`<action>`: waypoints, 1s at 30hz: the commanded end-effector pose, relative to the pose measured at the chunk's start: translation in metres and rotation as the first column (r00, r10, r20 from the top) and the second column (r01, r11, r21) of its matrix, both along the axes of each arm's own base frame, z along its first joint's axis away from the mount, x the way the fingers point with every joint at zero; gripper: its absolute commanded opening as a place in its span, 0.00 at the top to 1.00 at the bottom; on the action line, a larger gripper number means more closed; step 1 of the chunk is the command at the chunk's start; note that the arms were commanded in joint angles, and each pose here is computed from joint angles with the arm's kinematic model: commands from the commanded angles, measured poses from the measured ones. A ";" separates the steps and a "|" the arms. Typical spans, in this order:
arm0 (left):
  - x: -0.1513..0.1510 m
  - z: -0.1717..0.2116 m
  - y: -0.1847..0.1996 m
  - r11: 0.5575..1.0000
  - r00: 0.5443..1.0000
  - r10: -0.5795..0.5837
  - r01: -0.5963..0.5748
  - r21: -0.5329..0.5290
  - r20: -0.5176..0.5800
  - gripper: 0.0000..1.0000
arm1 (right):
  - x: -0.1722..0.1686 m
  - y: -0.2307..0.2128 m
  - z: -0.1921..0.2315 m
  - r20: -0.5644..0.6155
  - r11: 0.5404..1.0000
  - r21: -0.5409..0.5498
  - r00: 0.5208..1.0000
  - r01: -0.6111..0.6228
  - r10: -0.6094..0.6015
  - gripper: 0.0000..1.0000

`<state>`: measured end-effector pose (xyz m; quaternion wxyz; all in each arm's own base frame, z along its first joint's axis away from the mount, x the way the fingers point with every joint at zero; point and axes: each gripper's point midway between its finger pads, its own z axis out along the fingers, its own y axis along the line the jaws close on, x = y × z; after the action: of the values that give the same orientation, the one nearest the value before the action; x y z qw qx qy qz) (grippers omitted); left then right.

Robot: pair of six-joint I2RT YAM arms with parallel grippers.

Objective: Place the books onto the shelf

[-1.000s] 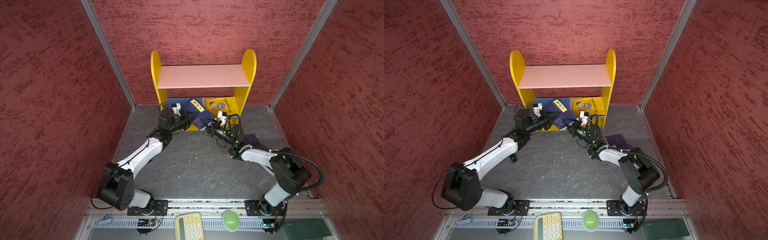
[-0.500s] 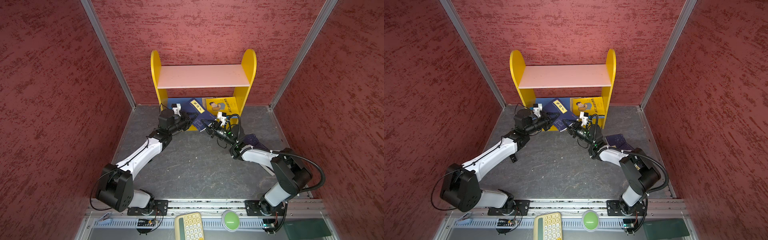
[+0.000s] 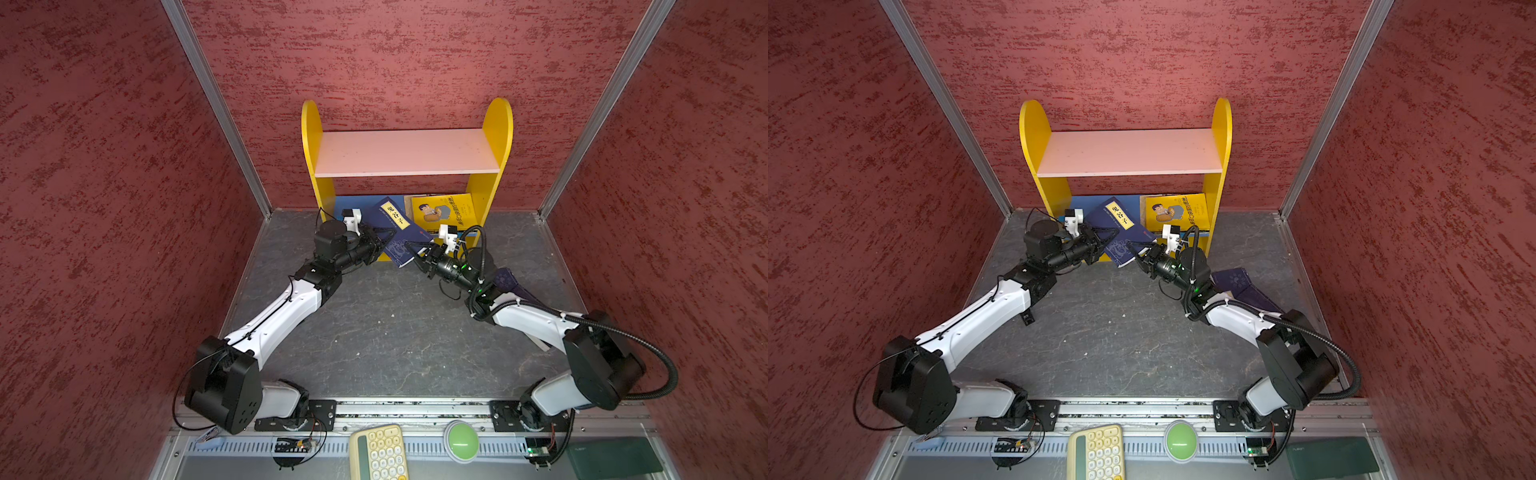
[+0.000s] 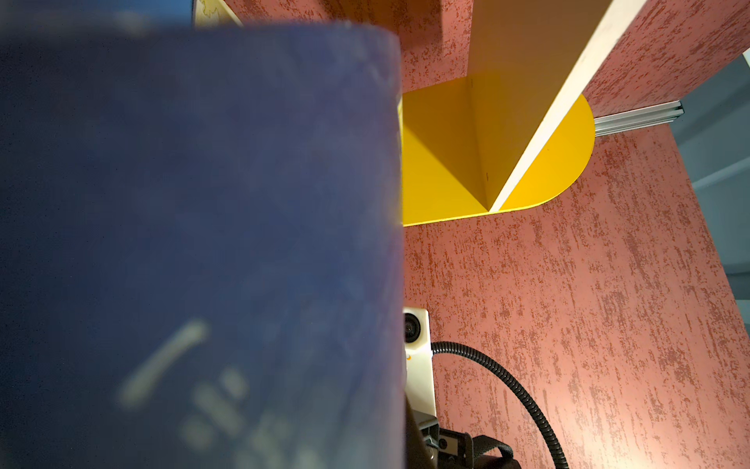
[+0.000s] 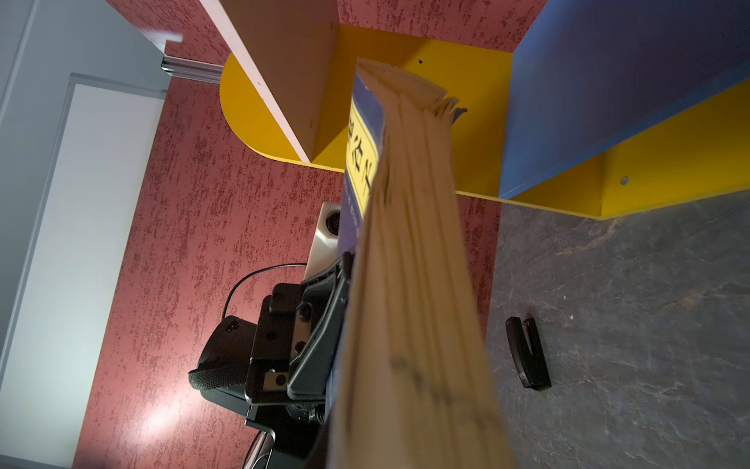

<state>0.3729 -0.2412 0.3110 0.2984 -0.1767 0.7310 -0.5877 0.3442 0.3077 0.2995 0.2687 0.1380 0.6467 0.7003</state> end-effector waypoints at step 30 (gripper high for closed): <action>-0.006 0.016 -0.001 0.999 0.993 0.026 -0.024 -0.022 0.116 0.89 | -0.002 0.002 -0.023 -0.031 0.997 -0.053 0.998 -0.050 0.048 0.57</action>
<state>0.3673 -0.2373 0.3040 0.3178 -0.1859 0.7284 -0.5778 0.3441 0.3019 0.2695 0.2517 0.1421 0.6794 0.6745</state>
